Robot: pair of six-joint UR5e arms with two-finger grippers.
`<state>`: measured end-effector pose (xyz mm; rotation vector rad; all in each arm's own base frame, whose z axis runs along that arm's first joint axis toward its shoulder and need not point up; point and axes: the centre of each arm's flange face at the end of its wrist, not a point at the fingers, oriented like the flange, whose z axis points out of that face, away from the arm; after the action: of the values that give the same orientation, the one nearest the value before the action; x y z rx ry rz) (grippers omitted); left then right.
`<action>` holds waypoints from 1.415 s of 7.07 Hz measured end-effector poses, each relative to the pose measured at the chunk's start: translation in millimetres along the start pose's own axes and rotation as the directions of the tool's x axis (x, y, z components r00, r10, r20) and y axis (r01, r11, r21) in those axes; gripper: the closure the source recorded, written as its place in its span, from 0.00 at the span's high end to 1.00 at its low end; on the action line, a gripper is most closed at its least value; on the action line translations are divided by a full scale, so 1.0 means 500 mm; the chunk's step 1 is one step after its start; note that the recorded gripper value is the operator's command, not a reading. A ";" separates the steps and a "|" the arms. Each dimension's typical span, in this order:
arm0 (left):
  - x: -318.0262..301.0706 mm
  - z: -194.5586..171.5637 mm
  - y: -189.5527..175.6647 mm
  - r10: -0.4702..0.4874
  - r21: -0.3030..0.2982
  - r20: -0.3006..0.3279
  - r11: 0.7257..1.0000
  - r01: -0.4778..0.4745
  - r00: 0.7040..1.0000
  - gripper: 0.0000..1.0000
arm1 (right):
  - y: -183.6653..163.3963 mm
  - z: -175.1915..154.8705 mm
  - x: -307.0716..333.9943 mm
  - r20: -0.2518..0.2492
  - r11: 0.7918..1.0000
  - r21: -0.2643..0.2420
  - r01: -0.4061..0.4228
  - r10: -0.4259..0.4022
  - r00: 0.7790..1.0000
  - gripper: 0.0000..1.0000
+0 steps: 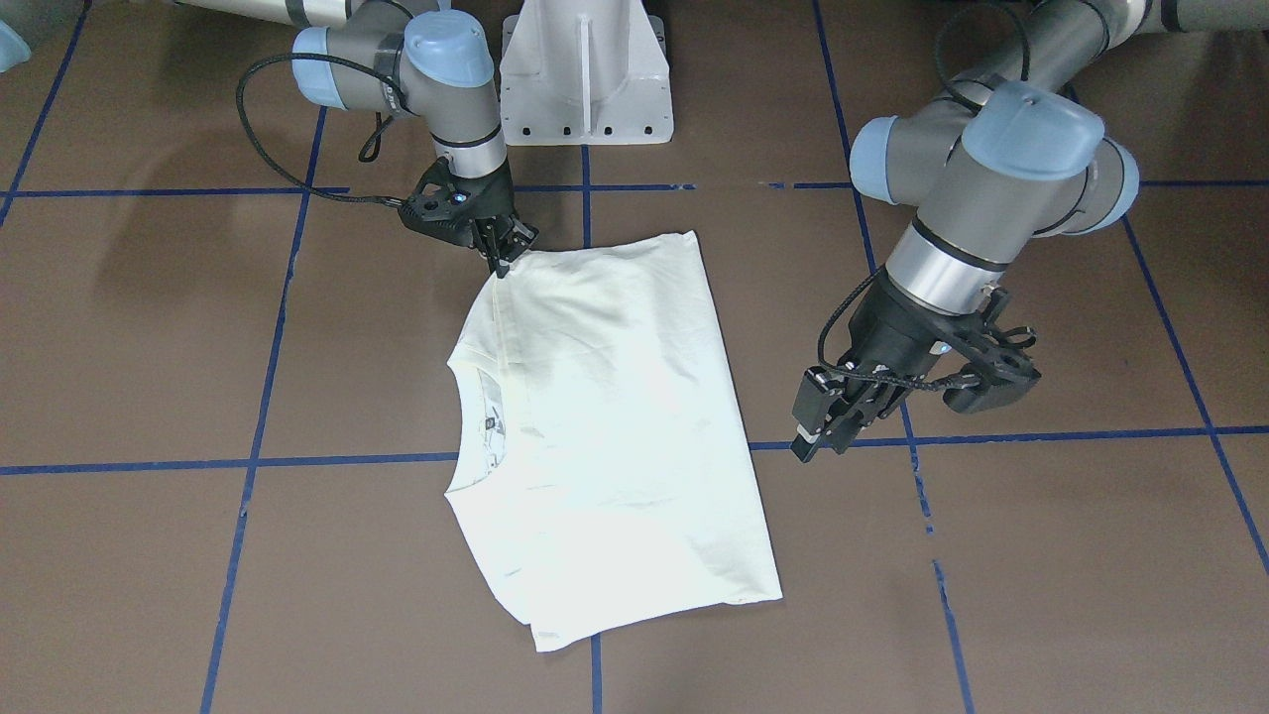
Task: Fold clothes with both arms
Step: 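Lower the left gripper to the near shirt corner while the right grasps its corner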
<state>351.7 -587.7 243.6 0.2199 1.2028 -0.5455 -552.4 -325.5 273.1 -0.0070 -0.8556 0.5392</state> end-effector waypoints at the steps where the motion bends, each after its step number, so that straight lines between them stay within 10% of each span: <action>1: -0.021 -0.028 0.078 -0.059 -0.041 -0.009 0.997 0.059 0.998 0.54 | -0.001 -0.034 0.003 0.025 1.000 -0.010 0.002 -0.002 1.000 0.00; 6: -0.159 0.022 0.583 -0.244 -0.173 0.115 0.950 0.261 0.963 0.54 | -0.002 -0.076 0.033 0.046 0.999 -0.039 0.007 -0.005 0.999 0.00; 10: -0.199 0.074 0.687 -0.233 -0.157 0.230 0.949 0.272 0.945 0.54 | -0.001 -0.074 0.034 0.044 0.999 -0.039 0.009 -0.007 0.999 0.00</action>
<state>532.5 -283.6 307.1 -0.1534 1.0746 -0.6580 -516.4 -310.7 261.1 -0.0274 -0.9083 0.5169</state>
